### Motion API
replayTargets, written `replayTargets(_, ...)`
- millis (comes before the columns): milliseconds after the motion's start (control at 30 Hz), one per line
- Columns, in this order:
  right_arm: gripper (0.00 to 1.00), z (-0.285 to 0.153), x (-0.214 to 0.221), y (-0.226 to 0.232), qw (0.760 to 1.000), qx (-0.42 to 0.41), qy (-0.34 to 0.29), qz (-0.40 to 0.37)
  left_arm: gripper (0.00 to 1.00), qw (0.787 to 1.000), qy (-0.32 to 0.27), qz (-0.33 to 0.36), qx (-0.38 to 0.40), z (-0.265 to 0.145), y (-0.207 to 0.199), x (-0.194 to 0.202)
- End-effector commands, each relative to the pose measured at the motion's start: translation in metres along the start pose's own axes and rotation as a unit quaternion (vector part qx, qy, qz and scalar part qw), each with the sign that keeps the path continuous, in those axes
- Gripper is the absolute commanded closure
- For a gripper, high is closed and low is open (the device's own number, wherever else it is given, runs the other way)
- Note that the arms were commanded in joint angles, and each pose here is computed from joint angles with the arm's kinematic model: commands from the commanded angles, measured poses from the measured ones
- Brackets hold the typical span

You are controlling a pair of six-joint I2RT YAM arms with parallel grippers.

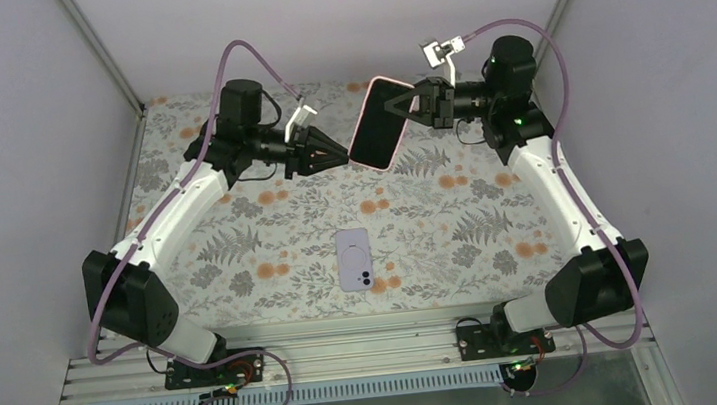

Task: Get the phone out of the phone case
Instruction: Remove the phone case from the phone.

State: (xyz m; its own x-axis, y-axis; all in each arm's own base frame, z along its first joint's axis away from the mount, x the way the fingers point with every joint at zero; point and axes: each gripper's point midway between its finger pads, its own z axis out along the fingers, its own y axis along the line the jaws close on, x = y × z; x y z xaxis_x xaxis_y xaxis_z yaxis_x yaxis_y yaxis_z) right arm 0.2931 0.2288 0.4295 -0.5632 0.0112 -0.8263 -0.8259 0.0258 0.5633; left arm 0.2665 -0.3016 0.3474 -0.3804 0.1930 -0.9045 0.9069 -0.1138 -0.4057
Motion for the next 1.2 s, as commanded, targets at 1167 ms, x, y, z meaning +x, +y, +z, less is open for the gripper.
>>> replayTargets(1167,0.96,-0.007,-0.01,0.041,0.999,-0.041,0.009,-0.004,0.51,0.997,-0.006,0.07,0.017,0.002,-0.047,-0.026)
